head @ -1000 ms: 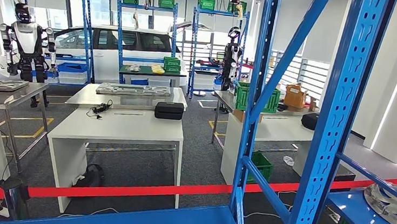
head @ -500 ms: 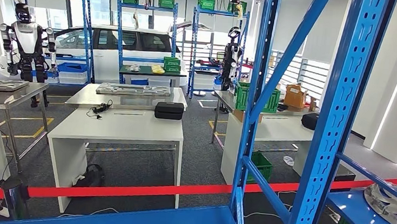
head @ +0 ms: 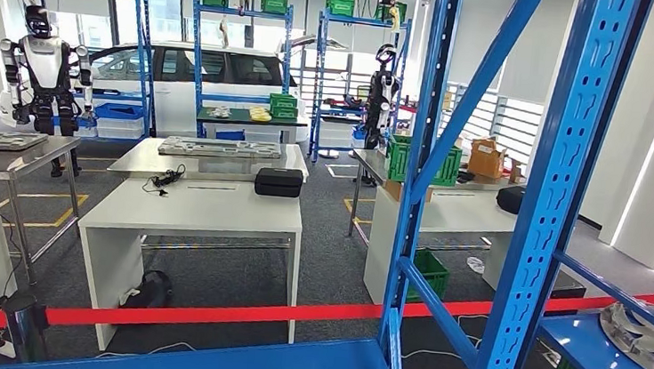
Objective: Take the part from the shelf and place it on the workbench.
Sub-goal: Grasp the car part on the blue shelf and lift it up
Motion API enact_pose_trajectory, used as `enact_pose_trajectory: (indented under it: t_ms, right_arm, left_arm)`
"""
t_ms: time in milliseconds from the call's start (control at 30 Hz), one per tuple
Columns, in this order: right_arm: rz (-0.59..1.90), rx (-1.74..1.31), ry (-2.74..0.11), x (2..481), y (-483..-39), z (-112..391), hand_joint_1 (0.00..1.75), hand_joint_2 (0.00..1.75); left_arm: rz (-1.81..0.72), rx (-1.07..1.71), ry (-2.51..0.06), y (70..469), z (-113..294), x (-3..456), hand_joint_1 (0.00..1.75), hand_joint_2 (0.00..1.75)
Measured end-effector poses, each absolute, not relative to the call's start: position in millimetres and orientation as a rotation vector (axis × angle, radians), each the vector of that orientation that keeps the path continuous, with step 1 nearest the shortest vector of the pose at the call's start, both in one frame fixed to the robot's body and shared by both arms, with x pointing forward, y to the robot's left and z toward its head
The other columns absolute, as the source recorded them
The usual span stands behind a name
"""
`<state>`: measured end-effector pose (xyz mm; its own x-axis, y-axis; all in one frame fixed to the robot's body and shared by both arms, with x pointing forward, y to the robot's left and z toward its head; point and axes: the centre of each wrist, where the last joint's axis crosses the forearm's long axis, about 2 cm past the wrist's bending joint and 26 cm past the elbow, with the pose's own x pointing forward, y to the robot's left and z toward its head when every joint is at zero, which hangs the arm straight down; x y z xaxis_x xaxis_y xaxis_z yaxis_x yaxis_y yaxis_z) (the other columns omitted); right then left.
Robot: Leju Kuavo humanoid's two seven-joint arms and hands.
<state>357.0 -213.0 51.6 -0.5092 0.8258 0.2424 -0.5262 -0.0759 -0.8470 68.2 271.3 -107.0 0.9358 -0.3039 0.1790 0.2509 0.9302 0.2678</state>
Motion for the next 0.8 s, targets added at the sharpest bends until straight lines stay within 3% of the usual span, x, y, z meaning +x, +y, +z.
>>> enact_pose_trajectory:
  t_ms: [100,800]
  right_arm:
    - [1.752,-0.376,-1.196,357,-215,51,1.75,1.75]
    - [1.744,-0.383,-1.186,357,-224,49,1.75,1.75]
  left_arm:
    - [-0.295,0.269,-0.246,271,-107,68,0.0,1.75]
    - [-0.335,0.346,-0.369,270,-105,74,0.0,1.75]
